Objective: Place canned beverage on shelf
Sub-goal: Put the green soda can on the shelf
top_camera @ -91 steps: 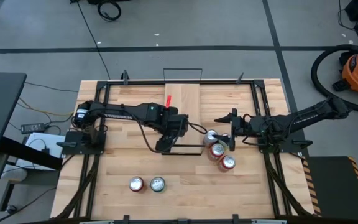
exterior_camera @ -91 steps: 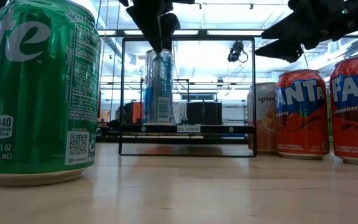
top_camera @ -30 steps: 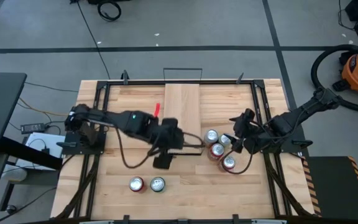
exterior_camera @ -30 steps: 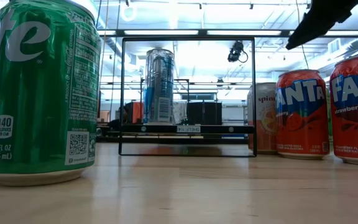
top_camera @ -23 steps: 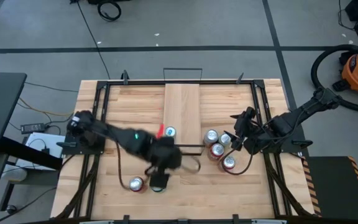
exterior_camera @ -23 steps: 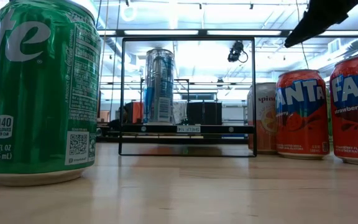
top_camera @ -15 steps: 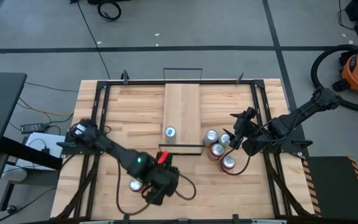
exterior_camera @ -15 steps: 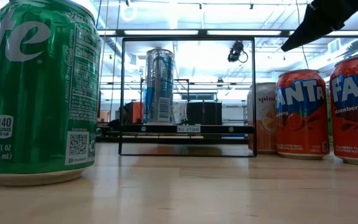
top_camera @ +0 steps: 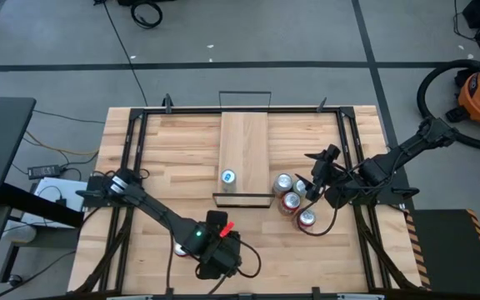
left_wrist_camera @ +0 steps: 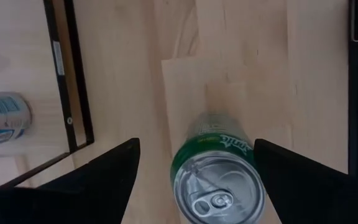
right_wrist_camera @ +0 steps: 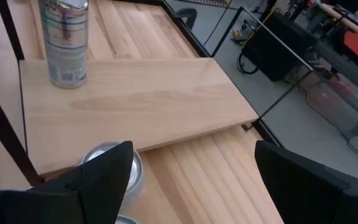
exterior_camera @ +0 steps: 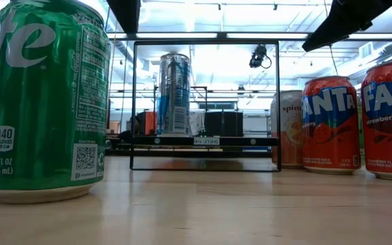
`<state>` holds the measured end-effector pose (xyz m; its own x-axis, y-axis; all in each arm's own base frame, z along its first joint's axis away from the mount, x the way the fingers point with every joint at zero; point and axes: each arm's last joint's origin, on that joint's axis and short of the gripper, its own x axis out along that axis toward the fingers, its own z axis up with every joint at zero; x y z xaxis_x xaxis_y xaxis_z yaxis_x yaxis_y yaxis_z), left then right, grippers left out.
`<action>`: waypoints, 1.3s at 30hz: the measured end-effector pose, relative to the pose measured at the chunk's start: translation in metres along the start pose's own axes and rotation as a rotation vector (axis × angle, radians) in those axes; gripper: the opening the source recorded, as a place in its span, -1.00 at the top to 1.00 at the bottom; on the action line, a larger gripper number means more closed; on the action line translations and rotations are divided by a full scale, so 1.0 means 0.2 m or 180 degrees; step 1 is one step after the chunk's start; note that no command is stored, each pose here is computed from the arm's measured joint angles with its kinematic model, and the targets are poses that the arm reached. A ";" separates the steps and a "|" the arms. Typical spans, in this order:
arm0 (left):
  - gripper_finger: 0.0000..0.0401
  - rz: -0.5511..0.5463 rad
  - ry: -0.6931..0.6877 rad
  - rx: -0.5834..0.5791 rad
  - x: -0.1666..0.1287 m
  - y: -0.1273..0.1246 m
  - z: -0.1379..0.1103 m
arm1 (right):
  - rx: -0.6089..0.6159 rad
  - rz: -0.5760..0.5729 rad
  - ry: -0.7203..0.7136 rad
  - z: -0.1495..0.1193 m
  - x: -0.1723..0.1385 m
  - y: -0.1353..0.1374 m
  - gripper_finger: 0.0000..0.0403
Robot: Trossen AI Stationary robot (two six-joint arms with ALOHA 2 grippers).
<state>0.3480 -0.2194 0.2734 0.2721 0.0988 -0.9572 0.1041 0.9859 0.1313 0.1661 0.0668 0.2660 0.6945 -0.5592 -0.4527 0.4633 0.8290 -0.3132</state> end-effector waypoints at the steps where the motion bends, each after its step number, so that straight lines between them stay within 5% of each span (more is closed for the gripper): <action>1: -0.62 0.0001 0.0001 0.0001 0.00 0.00 0.00 | -0.0011 0.0002 -0.0003 0.00 0.00 0.00 -0.73; 14: -0.62 -0.0179 0.0286 -0.0147 0.07 -0.02 -0.04 | 0.0012 0.0037 -0.0011 0.01 0.00 0.00 -0.73; 39: -0.62 -0.0345 0.0406 0.0216 0.18 0.01 -0.06 | 0.0016 0.0110 -0.0023 0.01 0.00 0.01 -0.73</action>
<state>0.3461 -0.2127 0.2354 0.1326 0.0129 -0.9911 0.1917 0.9807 0.0384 0.1685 0.0687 0.2674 0.7141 -0.5300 -0.4573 0.4417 0.8479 -0.2931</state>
